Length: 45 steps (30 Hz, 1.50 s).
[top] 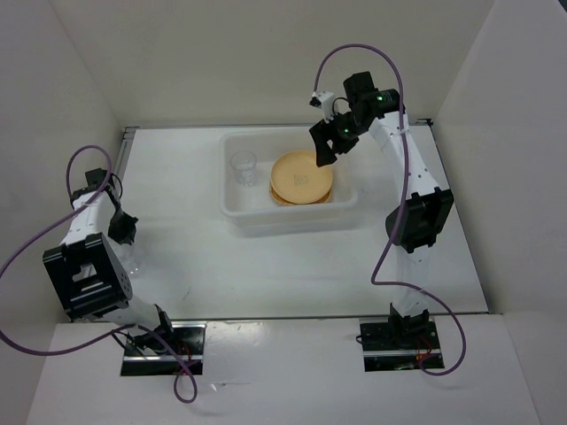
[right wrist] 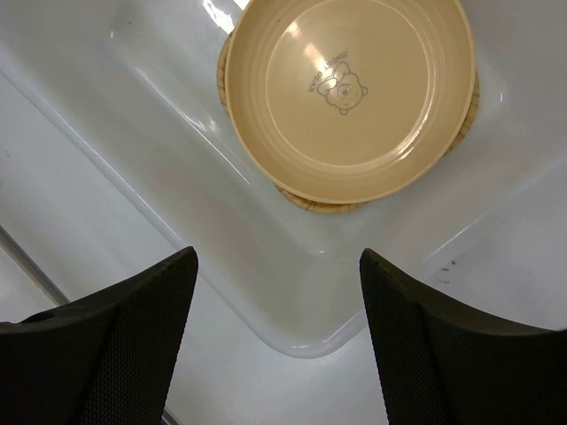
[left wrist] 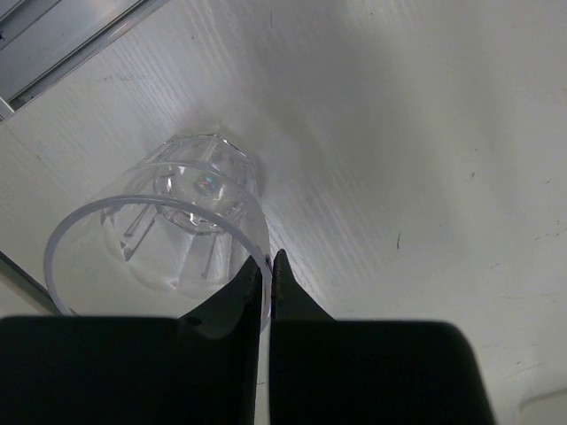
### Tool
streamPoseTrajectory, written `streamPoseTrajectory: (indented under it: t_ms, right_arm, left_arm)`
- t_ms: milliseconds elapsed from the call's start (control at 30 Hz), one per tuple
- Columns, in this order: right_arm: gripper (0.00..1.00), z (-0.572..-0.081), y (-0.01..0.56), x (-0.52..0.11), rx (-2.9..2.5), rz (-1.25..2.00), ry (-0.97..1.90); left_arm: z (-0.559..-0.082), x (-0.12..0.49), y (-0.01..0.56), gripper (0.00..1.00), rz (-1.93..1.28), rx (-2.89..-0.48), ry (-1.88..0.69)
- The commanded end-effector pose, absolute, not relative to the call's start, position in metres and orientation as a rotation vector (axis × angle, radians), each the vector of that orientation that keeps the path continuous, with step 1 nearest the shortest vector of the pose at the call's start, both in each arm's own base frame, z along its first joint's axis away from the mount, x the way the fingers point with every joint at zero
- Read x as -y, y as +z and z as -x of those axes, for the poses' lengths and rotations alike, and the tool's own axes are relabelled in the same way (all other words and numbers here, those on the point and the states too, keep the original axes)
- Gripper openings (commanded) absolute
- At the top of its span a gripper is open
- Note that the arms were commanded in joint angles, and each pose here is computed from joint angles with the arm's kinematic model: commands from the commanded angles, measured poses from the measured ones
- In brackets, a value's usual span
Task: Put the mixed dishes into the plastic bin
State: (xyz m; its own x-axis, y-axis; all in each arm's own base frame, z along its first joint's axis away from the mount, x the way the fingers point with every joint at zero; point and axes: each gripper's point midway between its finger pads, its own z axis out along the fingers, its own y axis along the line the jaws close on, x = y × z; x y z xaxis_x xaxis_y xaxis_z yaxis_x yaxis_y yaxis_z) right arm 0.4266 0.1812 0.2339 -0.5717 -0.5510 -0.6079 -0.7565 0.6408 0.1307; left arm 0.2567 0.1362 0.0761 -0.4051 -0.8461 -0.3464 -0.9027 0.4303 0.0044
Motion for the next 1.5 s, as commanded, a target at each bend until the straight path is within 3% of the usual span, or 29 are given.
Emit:
streamPoseTrajectory:
  t_ms: [0, 300, 567, 800, 1000, 1267, 1467]
  right_arm:
    - [0.79, -0.421, 0.258, -0.182, -2.273, 1.032, 0.483]
    - [0.79, -0.421, 0.258, -0.181, -2.273, 1.032, 0.483]
    - [0.79, -0.42, 0.247, -0.187, -2.292, 1.048, 0.508]
    - [0.79, -0.421, 0.248, -0.192, -2.279, 1.058, 0.509]
    - [0.79, -0.421, 0.248, -0.192, -2.279, 1.058, 0.509]
    - [0.79, -0.421, 0.248, -0.192, -2.279, 1.058, 0.509]
    - [0.79, -0.421, 0.248, -0.192, -2.279, 1.058, 0.509]
  left_arm:
    - [-0.264, -0.139, 0.072, 0.0, 1.488, -2.388, 0.252]
    - [-0.285, -0.144, 0.135, 0.0, 1.409, -2.255, 0.184]
    - [-0.334, -0.123, 0.196, 0.0, 1.079, -2.23, -0.021]
    - [-0.397, -0.016, 0.261, 0.0, 0.43, -2.192, -0.545]
    - [-0.431, 0.066, 0.295, 0.0, 0.091, -2.202, -0.669]
    - [-0.445, 0.173, 0.275, 0.0, -0.241, -2.342, -0.633]
    - [-0.441, 0.217, 0.222, 0.0, -0.35, -2.499, -0.52]
